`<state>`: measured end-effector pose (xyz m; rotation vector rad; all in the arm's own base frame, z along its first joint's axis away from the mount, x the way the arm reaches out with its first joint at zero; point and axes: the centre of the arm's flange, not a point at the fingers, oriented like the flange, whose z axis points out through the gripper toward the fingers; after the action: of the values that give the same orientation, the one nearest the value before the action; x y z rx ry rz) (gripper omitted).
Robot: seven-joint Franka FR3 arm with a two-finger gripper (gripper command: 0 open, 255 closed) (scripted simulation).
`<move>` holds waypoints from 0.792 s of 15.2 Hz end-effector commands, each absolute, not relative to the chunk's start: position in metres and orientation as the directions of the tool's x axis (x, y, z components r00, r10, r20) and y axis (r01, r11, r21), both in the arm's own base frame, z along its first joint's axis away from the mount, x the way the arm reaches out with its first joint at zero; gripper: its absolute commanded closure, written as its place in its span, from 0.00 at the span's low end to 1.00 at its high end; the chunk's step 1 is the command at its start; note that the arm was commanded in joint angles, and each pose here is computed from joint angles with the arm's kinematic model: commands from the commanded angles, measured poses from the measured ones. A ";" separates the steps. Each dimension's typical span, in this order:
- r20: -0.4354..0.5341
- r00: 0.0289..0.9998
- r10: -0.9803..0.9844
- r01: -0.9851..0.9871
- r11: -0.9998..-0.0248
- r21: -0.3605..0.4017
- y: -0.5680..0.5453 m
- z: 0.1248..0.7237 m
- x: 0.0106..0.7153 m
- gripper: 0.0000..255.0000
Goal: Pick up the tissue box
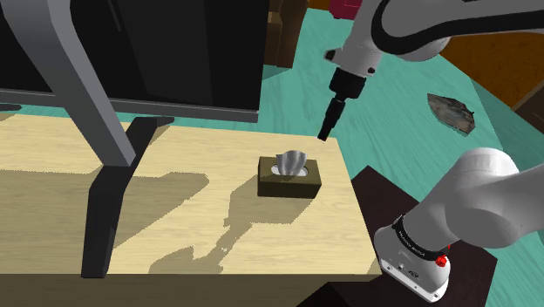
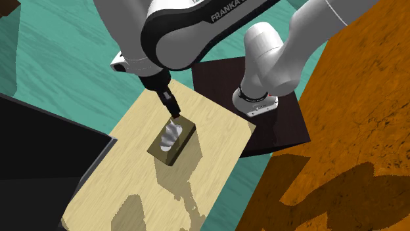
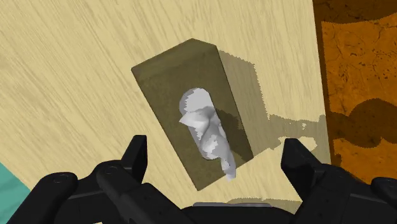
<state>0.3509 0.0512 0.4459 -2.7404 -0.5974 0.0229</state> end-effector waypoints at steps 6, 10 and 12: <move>0.233 0.841 0.488 0.538 -0.712 -0.451 0.096 0.389 0.383 0.00; 0.276 0.820 0.501 0.569 -0.671 -0.475 0.109 0.367 0.391 0.00; 0.276 0.820 0.501 0.569 -0.671 -0.475 0.109 0.357 0.391 0.00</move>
<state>0.3909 0.1088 0.3634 -2.4471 -0.7861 -0.1616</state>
